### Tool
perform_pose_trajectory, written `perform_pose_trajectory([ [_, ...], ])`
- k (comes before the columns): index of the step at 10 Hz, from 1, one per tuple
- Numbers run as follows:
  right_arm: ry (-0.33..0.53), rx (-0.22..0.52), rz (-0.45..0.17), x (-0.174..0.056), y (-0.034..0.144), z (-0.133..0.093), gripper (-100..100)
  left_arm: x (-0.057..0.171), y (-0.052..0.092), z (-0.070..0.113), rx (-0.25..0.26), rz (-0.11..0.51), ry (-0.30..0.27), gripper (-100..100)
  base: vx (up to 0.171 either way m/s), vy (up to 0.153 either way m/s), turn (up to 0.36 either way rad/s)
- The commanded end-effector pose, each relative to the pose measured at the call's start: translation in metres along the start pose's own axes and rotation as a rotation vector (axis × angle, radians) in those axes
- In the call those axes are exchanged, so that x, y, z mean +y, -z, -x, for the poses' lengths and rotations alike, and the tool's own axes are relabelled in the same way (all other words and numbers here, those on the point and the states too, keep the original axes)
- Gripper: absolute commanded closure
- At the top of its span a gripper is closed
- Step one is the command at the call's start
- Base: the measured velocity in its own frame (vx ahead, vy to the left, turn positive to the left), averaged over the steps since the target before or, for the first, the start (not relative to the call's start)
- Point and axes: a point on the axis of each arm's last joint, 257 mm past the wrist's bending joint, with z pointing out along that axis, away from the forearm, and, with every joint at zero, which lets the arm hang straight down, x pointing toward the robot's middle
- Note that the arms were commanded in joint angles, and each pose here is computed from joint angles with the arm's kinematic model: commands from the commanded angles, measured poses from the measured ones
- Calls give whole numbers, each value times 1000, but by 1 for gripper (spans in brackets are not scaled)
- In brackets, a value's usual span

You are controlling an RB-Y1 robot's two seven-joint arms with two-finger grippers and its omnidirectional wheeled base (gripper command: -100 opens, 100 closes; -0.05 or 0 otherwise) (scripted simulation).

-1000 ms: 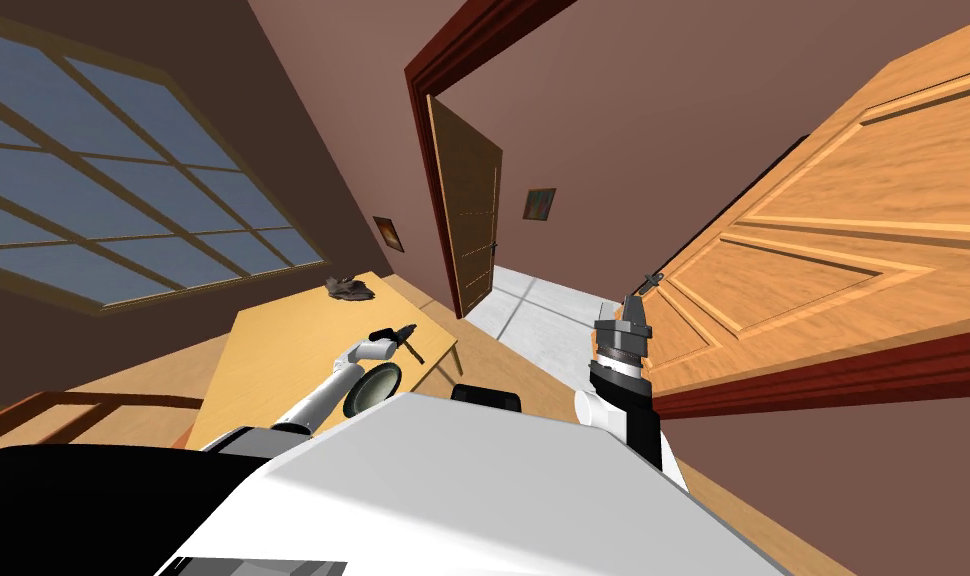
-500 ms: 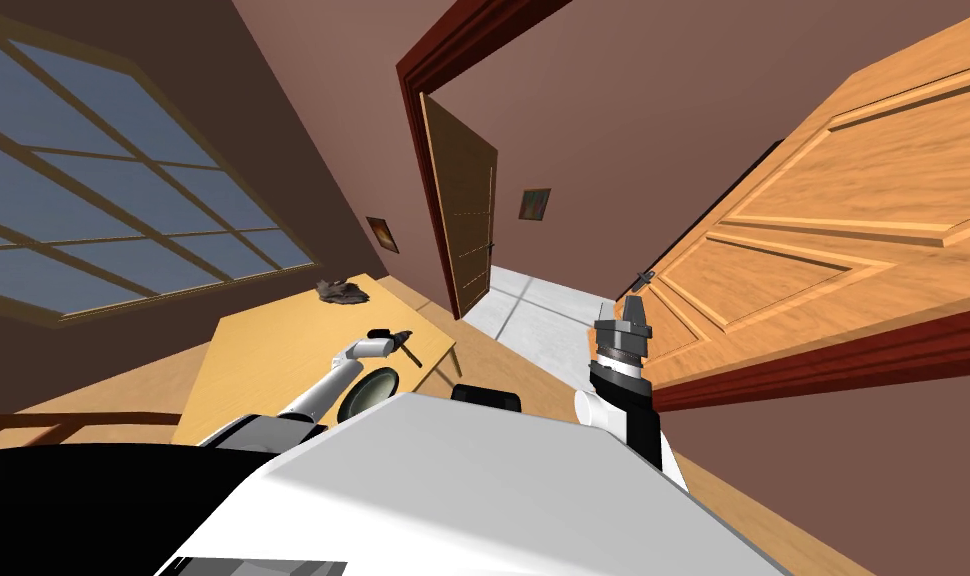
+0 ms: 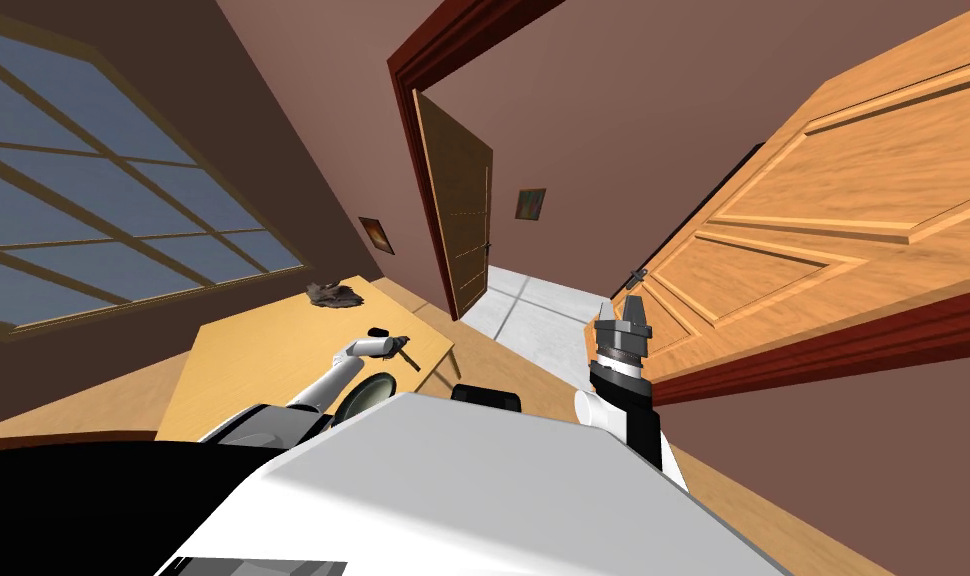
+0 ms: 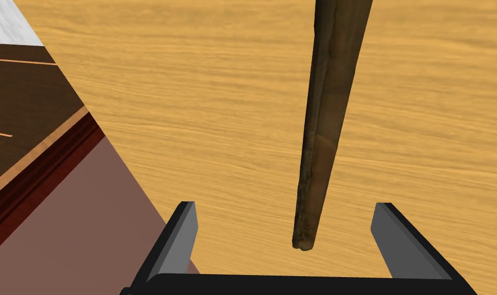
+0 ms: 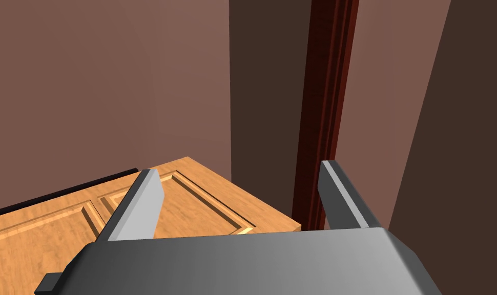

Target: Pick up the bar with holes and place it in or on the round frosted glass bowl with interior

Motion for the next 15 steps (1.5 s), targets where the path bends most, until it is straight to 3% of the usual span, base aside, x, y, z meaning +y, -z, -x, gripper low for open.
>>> perform_pose_trajectory([
  [1, 0, 0, 0, 0, 0, 0, 0, 7, -3, -1, 9, 16, 4, -100, 0, 0, 0],
  [2, 0, 0, 0, 0, 0, 0, 0, 20, -5, -7, 48, 61, 10, -100, 10, 6, -63],
  [3, 0, 0, 0, 0, 0, 0, 0, 20, -5, -7, 48, 62, 11, -100, 13, 10, -49],
  [6, 0, 0, 0, 0, 0, 0, 0, 42, -7, -21, 126, 141, 24, -100, 16, 12, -54],
  [12, 0, 0, 0, 0, 0, 0, 0, 74, 0, -46, 271, 263, 49, -100, 24, 13, -69],
  [14, 0, 0, 0, 0, 0, 0, 0, 80, 4, -50, 302, 286, 55, -100, 22, 7, -45],
  [15, 0, 0, 0, 0, 0, 0, 0, 79, 2, -48, 291, 278, 54, -100, 9, 3, -9],
])
